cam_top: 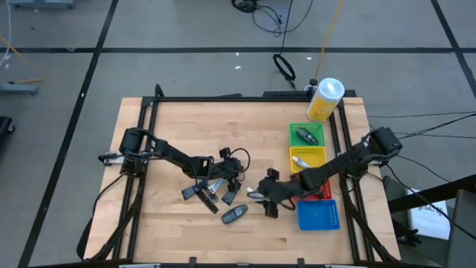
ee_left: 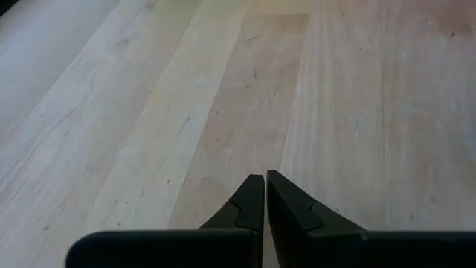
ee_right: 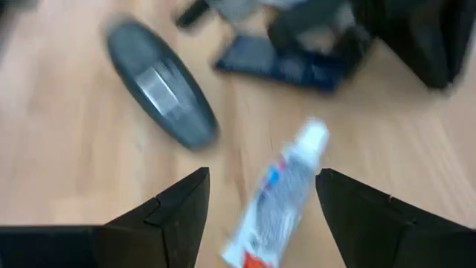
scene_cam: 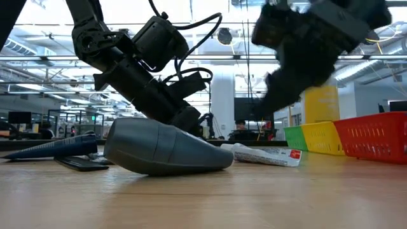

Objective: Pick & Place Travel size toiletries
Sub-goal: Put the white toothpaste into the blue basket

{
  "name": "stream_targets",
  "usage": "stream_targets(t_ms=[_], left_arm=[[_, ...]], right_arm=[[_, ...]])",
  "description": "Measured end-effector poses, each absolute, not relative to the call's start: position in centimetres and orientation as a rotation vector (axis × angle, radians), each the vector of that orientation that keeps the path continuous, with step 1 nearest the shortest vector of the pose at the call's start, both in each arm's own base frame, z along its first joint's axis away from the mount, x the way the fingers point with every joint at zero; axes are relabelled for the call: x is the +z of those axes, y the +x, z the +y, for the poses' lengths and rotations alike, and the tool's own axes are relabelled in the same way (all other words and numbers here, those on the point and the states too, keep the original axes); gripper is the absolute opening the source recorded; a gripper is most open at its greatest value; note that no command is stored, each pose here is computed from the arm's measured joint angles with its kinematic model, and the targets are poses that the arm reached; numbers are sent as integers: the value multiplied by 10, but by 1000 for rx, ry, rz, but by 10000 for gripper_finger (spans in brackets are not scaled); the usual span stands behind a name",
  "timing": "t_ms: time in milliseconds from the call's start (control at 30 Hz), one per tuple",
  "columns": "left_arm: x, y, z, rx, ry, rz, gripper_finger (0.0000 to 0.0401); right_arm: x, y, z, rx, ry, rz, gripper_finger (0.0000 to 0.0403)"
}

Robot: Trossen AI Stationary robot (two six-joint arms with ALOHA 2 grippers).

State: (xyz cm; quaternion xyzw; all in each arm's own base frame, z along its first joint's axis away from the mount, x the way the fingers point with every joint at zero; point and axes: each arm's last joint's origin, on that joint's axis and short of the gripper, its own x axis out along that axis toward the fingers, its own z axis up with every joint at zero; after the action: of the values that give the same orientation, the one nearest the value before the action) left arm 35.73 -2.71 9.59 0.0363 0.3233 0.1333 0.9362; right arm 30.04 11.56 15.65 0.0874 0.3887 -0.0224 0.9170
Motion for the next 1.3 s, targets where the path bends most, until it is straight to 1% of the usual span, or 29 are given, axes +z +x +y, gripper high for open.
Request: stream_targets(t_ms=[133,200,333,400,633,667,733,833,933,1033,1100,1200,1300], left_arm=[[96,357,-29,267,76,664,21],[96,357,-30,263,78,663,21],[96,357,-31,261,81,660,21],[96,357,-31,260,81,660,21],[96,357,-31,260,81,659,21],[96,357,-31,261,81,659,21],[96,357,-31,261,81,659,21],[96,357,-31,261,81,659,21],[96,357,-31,261,81,659,21],[96,357,-31,261,80,659,21],[96,357,-31,261,79,659,21],[96,357,-31,262,77,659,21],[96,357,-31,263,74,659,21]], right_arm=[[133,299,124,-114,110,842,228],[126,301,126,-134,106,834,220],[115,301,127,-131,101,873,188],[115,301,128,-114,106,884,158],[122,297,128,-44,81,911,26],[126,296,127,-29,81,910,15],[139,292,125,-9,94,908,11],[163,285,120,-18,133,879,22],[195,270,113,-9,158,829,19],[230,248,106,3,218,781,8],[247,230,101,-1,300,777,6],[262,198,91,-60,451,850,8],[264,171,86,-122,604,1002,8]])
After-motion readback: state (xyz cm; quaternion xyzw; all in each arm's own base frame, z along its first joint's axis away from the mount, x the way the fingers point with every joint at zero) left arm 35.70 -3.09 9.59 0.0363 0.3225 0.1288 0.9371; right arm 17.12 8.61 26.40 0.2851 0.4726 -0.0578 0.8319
